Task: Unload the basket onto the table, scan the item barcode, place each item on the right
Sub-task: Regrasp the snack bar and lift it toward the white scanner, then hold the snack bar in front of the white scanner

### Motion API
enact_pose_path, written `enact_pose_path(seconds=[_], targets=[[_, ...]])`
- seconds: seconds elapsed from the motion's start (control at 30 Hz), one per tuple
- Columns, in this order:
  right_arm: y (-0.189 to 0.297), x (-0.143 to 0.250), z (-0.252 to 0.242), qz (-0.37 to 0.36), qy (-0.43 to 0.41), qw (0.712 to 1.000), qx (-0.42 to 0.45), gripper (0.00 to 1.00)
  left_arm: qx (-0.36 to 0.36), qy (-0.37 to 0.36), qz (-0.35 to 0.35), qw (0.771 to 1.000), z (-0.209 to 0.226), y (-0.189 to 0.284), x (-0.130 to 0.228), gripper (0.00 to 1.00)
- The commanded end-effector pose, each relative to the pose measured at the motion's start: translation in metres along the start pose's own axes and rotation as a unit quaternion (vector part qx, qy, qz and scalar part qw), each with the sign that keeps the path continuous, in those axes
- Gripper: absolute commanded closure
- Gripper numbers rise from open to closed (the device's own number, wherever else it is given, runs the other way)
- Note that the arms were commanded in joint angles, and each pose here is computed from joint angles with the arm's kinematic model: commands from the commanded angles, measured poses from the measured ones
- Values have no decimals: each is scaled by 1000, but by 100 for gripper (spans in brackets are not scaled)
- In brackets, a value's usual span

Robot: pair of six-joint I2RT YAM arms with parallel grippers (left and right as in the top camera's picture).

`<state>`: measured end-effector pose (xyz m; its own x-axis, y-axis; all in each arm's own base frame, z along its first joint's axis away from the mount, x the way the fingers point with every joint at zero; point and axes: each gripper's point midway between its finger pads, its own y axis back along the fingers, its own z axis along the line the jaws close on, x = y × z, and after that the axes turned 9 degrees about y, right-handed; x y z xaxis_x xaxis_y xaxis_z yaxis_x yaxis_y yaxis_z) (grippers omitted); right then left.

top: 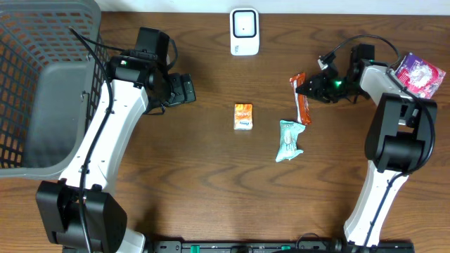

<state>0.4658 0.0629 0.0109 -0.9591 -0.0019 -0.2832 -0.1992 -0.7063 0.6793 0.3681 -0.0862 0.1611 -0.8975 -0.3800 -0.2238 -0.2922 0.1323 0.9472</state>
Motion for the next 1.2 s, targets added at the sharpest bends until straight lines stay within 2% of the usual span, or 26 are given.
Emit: enact_pose_path(seconds=[0.0,0.13,0.17,0.3,0.33,0.47,0.63,0.77,0.9,1.03,1.17], targets=[[-8,11,-11,31,0,997,71,62,-9,-7,4,1000,4,-3,2,2],[-18,24,-16,68,12,989,131,62,-9,-7,4,1000,4,-3,2,2],[-20,26,-16,75,15,987,139,64,-9,-7,5,1000,4,-3,2,2],[-30,29,-10,89,34,983,160,95,-9,-7,4,1000,4,-3,2,2],[-32,30,-9,90,36,982,160,99,-9,-7,4,1000,4,-3,2,2],[-34,16,1,79,36,981,174,99,-9,-7,4,1000,4,-3,2,2],[-5,-47,32,21,84,969,232,99,-9,-7,4,1000,4,-3,2,2],[38,-113,65,-59,154,912,376,99,-9,-7,5,1000,4,-3,2,2],[60,-156,102,-127,232,824,501,99,-9,-7,4,1000,4,-3,2,2],[40,-183,145,-151,348,747,547,99,-9,-7,4,1000,4,-3,2,2],[10,-199,169,-172,413,686,574,99,-9,-7,4,1000,4,-3,2,2]])
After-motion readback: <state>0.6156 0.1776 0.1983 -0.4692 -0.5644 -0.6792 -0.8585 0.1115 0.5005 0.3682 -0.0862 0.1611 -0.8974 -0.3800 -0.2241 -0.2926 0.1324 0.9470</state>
